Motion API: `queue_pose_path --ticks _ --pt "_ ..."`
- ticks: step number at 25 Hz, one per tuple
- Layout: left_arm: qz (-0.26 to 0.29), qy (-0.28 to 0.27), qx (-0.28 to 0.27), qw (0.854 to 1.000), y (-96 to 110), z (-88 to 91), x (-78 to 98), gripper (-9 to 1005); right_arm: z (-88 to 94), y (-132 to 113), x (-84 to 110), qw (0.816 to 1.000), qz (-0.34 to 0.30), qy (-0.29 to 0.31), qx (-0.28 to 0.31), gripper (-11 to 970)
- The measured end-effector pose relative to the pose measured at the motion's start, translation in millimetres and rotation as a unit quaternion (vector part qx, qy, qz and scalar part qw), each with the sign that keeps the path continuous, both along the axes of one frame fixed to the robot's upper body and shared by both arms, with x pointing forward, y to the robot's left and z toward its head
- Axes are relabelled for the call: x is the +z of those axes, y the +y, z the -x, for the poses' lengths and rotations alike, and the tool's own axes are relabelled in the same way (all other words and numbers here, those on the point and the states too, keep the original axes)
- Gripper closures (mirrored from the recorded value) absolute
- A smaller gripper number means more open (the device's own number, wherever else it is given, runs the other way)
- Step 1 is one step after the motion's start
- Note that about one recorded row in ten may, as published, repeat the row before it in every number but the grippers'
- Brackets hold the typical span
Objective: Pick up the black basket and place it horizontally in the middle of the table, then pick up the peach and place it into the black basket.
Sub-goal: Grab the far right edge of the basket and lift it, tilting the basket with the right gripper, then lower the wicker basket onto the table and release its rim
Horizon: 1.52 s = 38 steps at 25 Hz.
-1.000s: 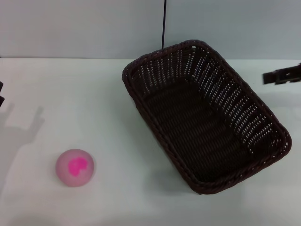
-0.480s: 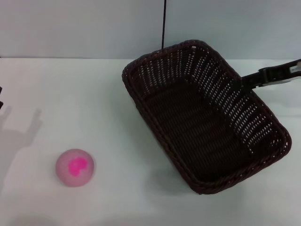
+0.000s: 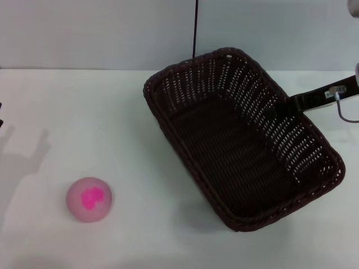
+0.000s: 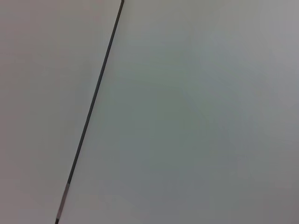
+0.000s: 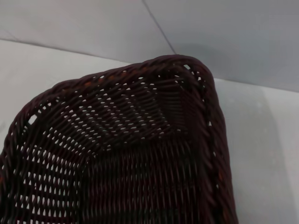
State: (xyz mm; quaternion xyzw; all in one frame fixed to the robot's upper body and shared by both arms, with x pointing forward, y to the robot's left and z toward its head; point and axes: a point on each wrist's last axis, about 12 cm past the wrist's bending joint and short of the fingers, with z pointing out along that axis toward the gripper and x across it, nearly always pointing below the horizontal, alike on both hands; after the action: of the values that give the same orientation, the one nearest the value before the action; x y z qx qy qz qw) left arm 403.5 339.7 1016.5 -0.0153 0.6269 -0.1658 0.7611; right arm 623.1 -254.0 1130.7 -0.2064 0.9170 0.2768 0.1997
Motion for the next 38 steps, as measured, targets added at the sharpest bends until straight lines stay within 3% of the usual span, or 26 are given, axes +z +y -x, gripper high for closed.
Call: queue_pose_path --ticks 1,6,12,17,21,26,34,38 --pt "0.000 0.001 0.001 1.000 0 0.3 -0.2 181 0.5 1 0.3 1.000 0.002 -0.004 0.003 408" --pt "0.000 0.003 0.002 1.000 0 1.2 -0.9 181 1.9 5 7.2 0.999 0.012 -0.031 0.011 628" --pt "0.001 0.005 0.007 1.000 1 3.8 -1.7 181 5.5 6 19.0 0.997 0.047 -0.041 0.051 786" --pt "0.001 0.006 0.016 1.000 5 8.2 -2.2 181 14.3 11 37.1 0.986 0.091 -0.069 0.119 786" --pt "0.001 0.007 0.019 1.000 5 10.4 -2.6 181 19.3 10 57.5 0.967 0.124 -0.119 0.187 787" --pt "-0.001 0.011 0.017 1.000 5 13.3 -4.1 182 19.6 8 72.4 0.928 0.160 -0.197 0.274 787" --pt "0.005 0.011 0.012 1.000 0 18.6 -5.4 182 18.5 27 66.2 0.859 0.162 -0.280 0.397 786" --pt "0.011 0.007 0.008 1.000 -3 17.7 -4.9 182 14.4 36 57.6 0.843 0.149 -0.310 0.415 783"
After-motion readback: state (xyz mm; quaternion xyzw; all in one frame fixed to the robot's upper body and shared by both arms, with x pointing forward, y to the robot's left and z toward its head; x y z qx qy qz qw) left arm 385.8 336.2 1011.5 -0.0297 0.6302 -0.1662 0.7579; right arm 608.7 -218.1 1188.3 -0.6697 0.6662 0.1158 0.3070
